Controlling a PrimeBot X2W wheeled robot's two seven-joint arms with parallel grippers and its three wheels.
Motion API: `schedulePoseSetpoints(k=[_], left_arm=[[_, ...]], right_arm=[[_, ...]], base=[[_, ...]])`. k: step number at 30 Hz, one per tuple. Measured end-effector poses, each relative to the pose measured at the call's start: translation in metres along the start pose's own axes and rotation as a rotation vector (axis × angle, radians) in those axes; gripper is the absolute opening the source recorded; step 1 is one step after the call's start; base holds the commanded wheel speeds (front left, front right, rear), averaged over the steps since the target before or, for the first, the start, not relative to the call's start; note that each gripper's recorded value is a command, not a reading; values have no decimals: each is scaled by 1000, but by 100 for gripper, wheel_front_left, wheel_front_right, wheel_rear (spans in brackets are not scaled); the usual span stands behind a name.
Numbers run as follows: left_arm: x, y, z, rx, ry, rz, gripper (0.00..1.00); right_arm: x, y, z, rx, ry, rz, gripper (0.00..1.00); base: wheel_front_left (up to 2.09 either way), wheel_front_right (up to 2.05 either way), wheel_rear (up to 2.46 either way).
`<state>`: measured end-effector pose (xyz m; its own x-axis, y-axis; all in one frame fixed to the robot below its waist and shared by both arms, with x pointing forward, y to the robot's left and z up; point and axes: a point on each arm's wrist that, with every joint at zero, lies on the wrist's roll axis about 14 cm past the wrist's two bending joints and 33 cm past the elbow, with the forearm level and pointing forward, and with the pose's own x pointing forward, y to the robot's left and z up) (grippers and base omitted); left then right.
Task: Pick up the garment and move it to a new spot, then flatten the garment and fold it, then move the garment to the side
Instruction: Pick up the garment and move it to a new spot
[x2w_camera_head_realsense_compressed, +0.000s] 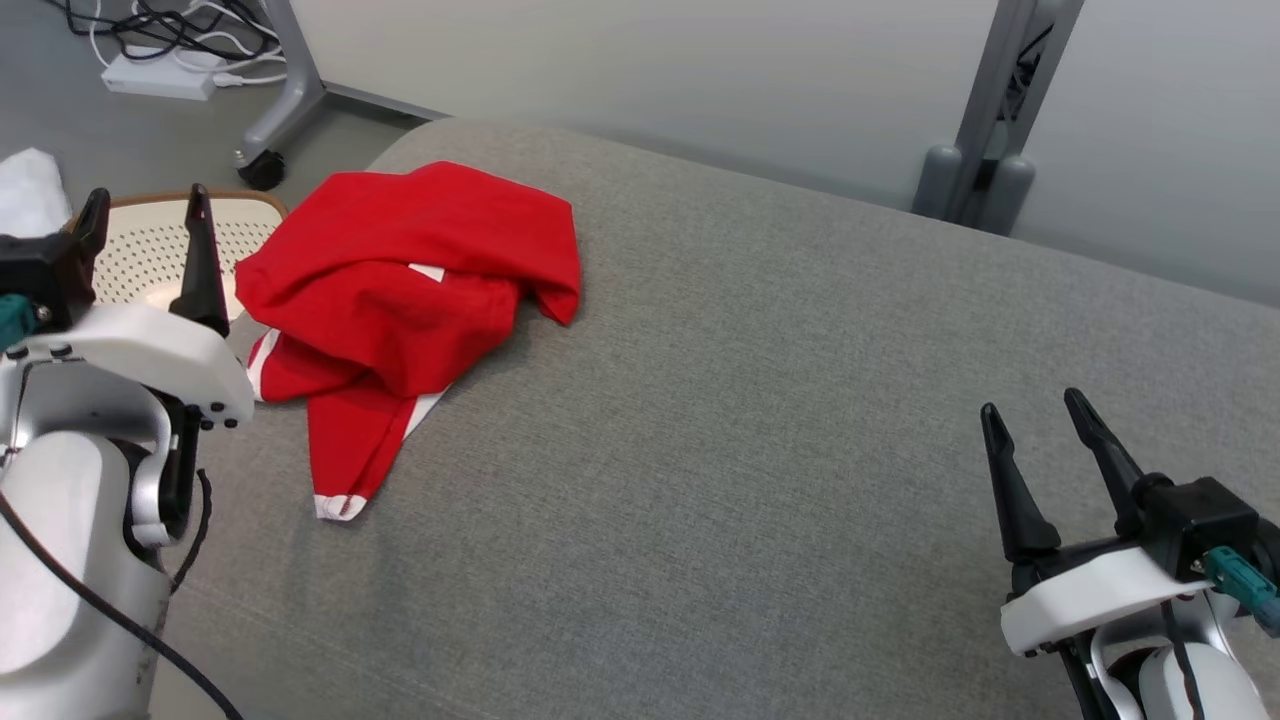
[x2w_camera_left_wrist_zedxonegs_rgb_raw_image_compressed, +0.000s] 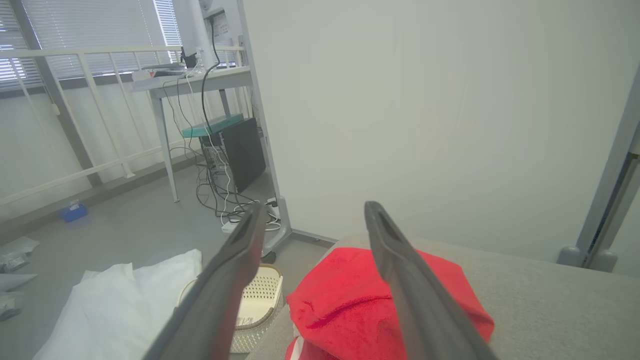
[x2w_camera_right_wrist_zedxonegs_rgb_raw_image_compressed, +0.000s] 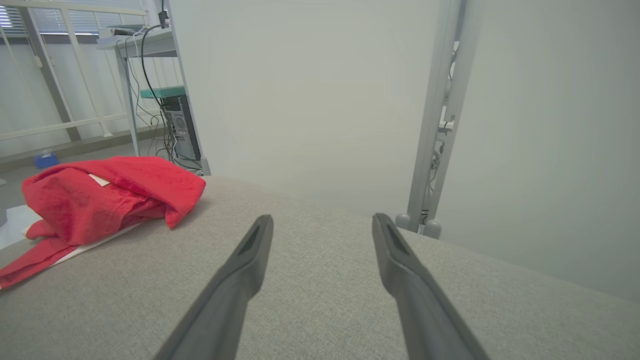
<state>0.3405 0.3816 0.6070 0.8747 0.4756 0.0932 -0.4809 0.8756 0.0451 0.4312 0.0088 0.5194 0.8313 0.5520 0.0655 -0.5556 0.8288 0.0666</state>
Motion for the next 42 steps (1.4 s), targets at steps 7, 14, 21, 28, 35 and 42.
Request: schedulePoseSetpoints(k=[7,14,21,28,35,42], left_arm=[[41,-5,-67,-15,287,-5,100],[49,-13,-200,-88,715,82,100],[65,-8,-203,-93,636,132,0],[101,5,-126,0,332,123,0],[116,-20,1,5,-83,19,0],[62,-24,8,-48,-170,-1,100]], right_arm=[[5,-28,-5,-11,12,-43,100],[5,-80,-49,-5,106,-123,100],[4,-93,-54,0,117,-155,100],[-3,-90,-39,-2,86,-173,100],[-13,-82,0,-25,-7,-193,100],[-26,-70,18,-28,-47,-194,100]], base=[[0,0,0],[0,0,0],[0,0,0],[0,0,0],[0,0,0],[0,0,0]])
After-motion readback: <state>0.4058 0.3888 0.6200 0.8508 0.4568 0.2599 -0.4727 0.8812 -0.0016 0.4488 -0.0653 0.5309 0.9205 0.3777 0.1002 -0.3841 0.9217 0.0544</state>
